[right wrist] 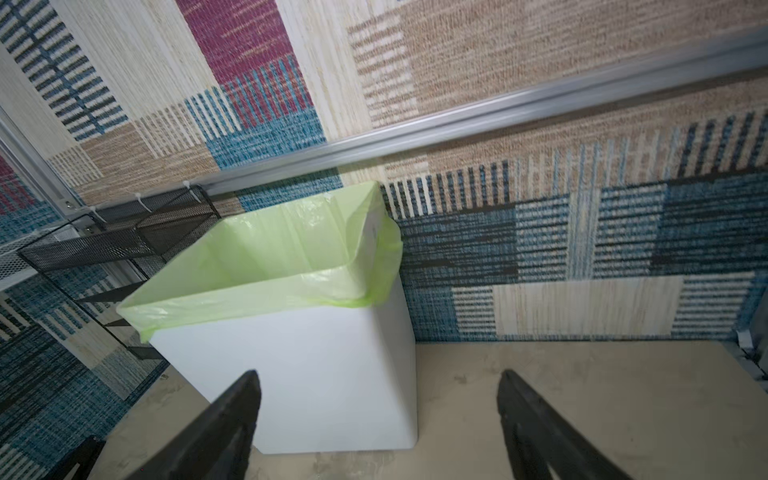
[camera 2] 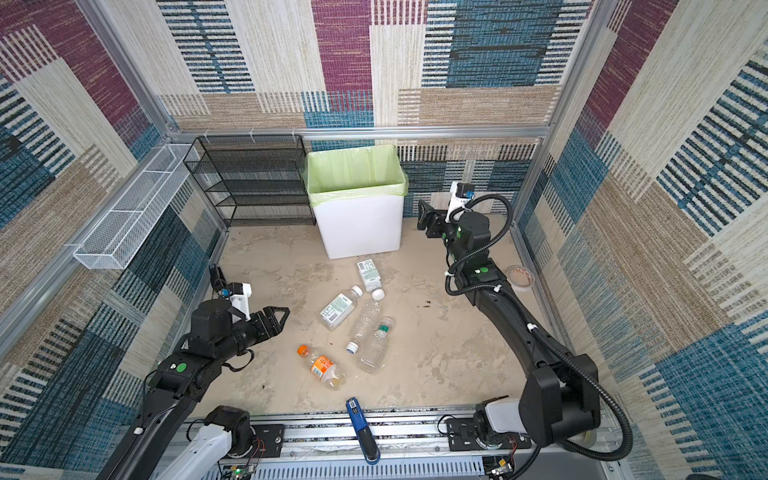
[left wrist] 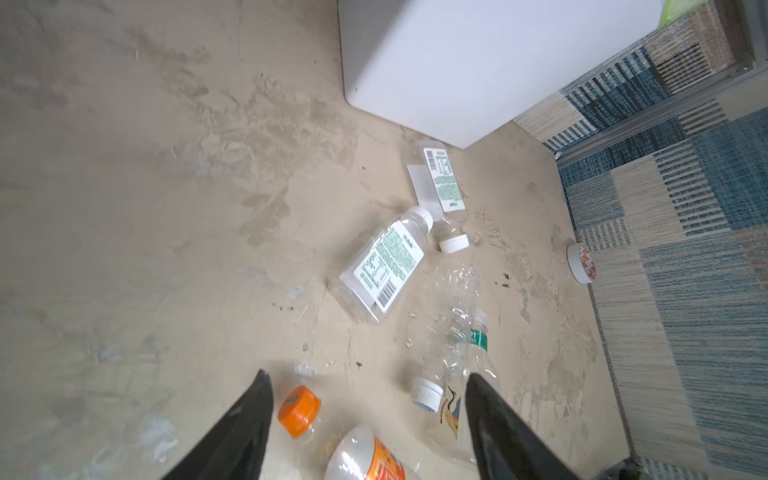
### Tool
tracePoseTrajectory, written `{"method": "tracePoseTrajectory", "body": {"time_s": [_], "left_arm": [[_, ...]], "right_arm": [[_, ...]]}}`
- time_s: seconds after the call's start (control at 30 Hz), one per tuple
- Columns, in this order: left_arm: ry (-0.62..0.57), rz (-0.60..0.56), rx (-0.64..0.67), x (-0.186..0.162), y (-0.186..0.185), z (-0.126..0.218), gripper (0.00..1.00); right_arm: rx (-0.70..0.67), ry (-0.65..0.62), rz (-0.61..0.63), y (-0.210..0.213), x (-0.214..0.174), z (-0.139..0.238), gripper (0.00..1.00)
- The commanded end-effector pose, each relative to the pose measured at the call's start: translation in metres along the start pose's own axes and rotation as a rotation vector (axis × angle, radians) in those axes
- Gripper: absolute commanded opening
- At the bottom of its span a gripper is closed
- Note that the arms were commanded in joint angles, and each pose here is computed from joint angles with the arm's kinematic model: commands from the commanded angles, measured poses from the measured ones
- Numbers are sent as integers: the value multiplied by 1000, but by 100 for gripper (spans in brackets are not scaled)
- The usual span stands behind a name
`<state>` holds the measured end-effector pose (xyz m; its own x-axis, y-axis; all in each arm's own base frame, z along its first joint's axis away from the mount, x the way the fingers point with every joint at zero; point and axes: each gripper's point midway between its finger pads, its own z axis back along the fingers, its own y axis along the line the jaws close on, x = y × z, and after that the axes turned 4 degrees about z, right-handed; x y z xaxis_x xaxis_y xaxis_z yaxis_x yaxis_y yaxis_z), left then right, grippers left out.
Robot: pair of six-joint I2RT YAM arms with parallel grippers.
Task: Throw the plastic bottles in the bin
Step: 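Open the right gripper over the bin while the left gripper moves toward the orange-labelled bottle, then lower the left gripper and close it on the orange-labelled bottle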
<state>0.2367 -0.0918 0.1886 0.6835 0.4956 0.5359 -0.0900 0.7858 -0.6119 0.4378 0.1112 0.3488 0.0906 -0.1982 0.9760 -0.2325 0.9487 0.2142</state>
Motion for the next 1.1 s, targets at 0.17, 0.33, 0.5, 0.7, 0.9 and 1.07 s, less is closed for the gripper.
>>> {"method": "tracePoseTrajectory", "body": {"time_s": [0.17, 0.33, 0.5, 0.7, 0.9, 1.07], "left_arm": [[124, 181, 98, -47, 20, -4, 73], [161, 271, 143, -73, 29, 2, 72], [194, 332, 174, -97, 31, 2, 71], [244, 314, 215, -112, 20, -11, 71], [303, 387, 220, -136, 17, -32, 72], [307, 368, 233, -137, 12, -43, 75]], "right_arm": [[-91, 147, -116, -40, -96, 40, 89], [-115, 178, -133, -51, -120, 50, 89], [-113, 175, -149, -54, -127, 47, 89], [-105, 194, -165, -56, -137, 40, 89], [-116, 200, -175, -63, -142, 39, 89], [-108, 207, -188, -64, -146, 37, 89]]}}
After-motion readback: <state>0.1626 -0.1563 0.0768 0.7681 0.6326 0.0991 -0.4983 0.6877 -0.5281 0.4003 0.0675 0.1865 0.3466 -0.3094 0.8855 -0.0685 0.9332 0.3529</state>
